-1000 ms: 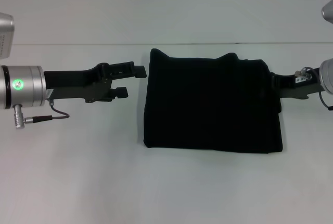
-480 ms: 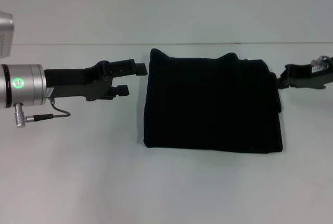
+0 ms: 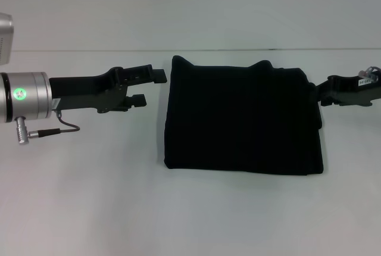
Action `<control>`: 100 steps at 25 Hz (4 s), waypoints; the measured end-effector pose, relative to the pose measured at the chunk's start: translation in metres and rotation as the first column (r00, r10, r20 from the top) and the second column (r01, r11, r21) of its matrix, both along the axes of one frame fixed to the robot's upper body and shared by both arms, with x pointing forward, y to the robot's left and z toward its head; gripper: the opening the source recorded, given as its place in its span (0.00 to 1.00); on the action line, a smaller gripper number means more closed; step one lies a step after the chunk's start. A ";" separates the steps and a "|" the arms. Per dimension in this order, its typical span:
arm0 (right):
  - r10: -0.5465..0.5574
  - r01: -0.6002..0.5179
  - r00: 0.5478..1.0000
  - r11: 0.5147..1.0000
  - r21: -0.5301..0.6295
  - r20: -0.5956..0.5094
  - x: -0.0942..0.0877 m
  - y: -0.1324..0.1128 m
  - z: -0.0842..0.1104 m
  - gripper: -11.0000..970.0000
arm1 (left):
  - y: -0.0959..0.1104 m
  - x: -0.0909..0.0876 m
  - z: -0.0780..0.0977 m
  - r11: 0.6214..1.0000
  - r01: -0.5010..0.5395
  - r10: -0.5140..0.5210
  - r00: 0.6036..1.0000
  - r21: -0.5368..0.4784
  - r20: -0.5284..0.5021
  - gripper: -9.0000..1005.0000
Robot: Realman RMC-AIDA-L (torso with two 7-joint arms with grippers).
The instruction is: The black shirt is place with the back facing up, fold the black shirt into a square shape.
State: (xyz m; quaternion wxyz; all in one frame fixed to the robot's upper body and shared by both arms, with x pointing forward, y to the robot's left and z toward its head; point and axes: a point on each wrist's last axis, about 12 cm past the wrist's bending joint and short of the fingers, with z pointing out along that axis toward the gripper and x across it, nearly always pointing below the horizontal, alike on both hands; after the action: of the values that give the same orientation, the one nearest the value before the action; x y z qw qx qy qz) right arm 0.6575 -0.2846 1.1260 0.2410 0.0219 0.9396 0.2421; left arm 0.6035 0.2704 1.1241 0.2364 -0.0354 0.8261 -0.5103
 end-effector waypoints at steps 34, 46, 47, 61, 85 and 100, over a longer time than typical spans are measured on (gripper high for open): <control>-0.044 0.044 0.998 0.999 0.003 0.038 0.006 0.028 -0.017 0.07 | 0.000 0.006 0.002 1.000 -0.026 0.026 1.000 0.011 0.016 0.96; -0.045 0.045 0.996 0.999 0.002 0.073 0.011 0.012 0.006 0.03 | 0.001 0.006 0.003 1.000 -0.025 0.025 1.000 0.004 0.019 0.95; -0.045 0.045 0.997 0.999 -0.001 0.069 0.011 0.011 0.005 0.03 | 0.001 0.006 0.003 1.000 -0.025 0.025 1.000 0.004 0.019 0.95; -0.046 0.048 0.999 0.996 -0.082 0.027 0.007 0.005 -0.010 0.13 | 0.000 0.005 0.001 1.000 -0.026 0.026 1.000 0.001 0.015 0.95; -0.063 0.045 0.989 0.990 0.130 0.135 0.007 -0.058 0.074 0.72 | -0.050 -0.020 -0.058 0.998 0.035 -0.021 0.972 0.057 -0.235 0.77; -0.078 0.060 0.988 0.989 0.138 0.132 0.007 -0.059 0.069 0.74 | -0.045 -0.014 -0.065 0.982 0.024 0.012 0.981 0.186 -0.193 0.67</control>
State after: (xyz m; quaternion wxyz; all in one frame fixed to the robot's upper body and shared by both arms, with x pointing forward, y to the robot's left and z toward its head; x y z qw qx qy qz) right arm 0.6642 -0.3433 1.1955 0.3113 0.0539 0.9012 0.2968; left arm 0.5898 0.2256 1.0592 0.1559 -0.0597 0.8897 -0.4249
